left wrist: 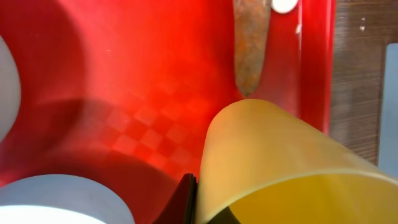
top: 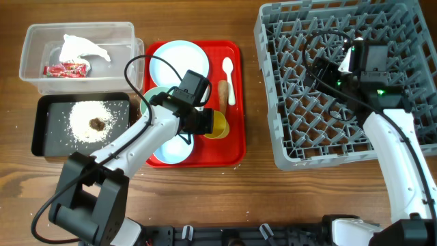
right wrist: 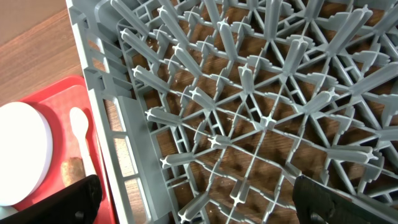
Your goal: Sort waste into correct bins and load items into the dishwasher rack
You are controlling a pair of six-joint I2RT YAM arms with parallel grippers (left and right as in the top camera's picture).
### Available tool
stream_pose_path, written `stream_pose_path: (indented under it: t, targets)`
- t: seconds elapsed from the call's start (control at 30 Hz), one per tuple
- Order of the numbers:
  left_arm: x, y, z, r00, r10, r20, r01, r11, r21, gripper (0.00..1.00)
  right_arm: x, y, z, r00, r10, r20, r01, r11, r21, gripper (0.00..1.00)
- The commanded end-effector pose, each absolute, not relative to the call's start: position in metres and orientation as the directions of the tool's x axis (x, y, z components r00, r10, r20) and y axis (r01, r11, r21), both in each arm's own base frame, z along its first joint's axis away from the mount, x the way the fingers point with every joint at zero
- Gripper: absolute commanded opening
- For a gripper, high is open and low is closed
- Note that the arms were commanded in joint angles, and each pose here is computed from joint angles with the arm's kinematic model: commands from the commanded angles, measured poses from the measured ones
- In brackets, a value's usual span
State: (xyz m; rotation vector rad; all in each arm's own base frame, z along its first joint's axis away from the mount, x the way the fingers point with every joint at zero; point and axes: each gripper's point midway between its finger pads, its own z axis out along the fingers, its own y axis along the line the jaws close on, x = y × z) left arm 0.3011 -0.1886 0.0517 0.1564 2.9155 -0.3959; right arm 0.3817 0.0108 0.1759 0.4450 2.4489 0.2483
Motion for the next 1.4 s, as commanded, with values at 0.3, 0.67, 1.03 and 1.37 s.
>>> stream_pose_path:
  t: [0.3,0.67,1.03,1.37]
  targets:
    - [0.330,-0.189,0.224,-0.982,-0.017,-0.189,0.181,0.221,-0.958,0.04,0.377,0.152,0.256,-0.693,0.056,-0.719,-0.590,0.528,0.610,1.00]
    - [0.322,-0.182,0.256,-0.974,0.017,-0.227,0.228,0.031,-0.973,0.04,0.330,0.256,0.284,-0.468,-0.091,-0.879,-0.883,0.008,0.469,0.98]
    - [0.319,-0.192,0.258,-0.964,0.047,-0.261,0.262,0.023,-0.965,0.04,0.308,0.291,0.285,-0.421,-0.125,-0.898,-0.901,-0.057,0.430,0.88]
    - [0.313,-0.208,0.258,-0.951,0.088,-0.296,0.298,0.017,-0.954,0.04,0.307,0.295,0.286,-0.404,-0.124,-0.906,-0.909,-0.056,0.413,0.82]
